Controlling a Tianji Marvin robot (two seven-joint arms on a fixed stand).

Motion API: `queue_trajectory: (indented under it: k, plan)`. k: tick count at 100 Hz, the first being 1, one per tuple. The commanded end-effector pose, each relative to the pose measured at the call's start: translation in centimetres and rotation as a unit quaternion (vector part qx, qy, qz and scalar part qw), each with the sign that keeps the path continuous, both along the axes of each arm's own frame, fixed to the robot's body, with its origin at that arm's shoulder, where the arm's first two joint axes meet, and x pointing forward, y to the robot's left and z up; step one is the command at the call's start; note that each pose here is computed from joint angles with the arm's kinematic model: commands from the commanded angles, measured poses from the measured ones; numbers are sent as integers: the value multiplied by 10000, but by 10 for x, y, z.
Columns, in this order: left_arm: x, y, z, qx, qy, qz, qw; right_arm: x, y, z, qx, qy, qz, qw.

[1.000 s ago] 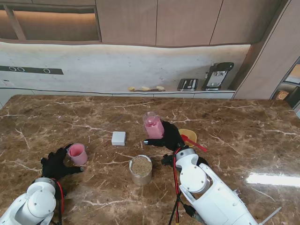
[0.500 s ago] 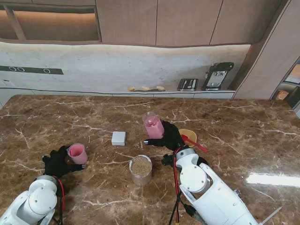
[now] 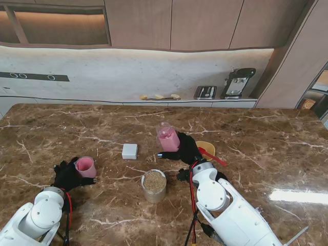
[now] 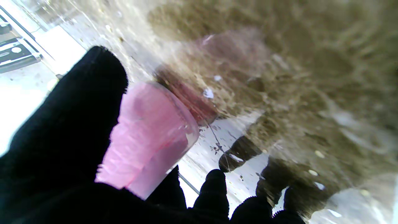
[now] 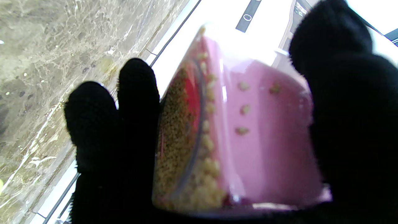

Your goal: Measure grain into the airtight container

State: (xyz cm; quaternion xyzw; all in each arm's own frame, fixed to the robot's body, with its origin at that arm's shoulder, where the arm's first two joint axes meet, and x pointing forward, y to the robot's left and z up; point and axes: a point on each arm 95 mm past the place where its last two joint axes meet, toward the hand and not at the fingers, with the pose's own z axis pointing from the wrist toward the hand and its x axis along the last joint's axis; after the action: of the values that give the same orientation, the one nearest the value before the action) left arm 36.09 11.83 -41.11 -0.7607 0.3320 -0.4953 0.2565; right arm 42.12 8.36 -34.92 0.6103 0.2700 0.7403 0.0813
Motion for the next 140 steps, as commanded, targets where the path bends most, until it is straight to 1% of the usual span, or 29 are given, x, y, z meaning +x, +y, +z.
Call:
queue_trajectory:
  k: [1, 29, 55, 66, 75, 84, 105, 120, 132, 140]
  plan:
    - [-16, -11, -26, -157, 438, -139, 9988, -1, 0, -2, 10, 51, 9, 10000]
    - [-15, -12, -26, -210, 451, -223, 9985, -2, -1, -2, 11, 49, -12, 10000]
    - [-17, -11, -27, -281, 322, -146, 9990, -3, -1, -2, 12, 58, -8, 10000]
    - [-17, -12, -26, -385, 277, -118, 9988, -3, -1, -2, 22, 63, -10, 10000]
    - [-18, -13, -25, -482, 183, -80, 9986, -3, -1, -2, 22, 66, -10, 10000]
    - [-16, -17, -23, -642, -147, 153, 9977, -3, -1, -2, 22, 69, -21, 10000]
    - [-15, -20, -18, -759, -207, 83, 9969, -3, -3, -2, 41, 60, -49, 10000]
    - [-14, -20, -9, -720, -416, 93, 9965, -2, -6, -1, 52, 33, -82, 9999]
    - [-13, -19, 6, -691, -621, 23, 9957, -2, -8, 1, 52, 0, -110, 9999]
    - [-12, -20, 19, -572, -807, -67, 9951, -1, -10, 2, 53, -35, -122, 9999]
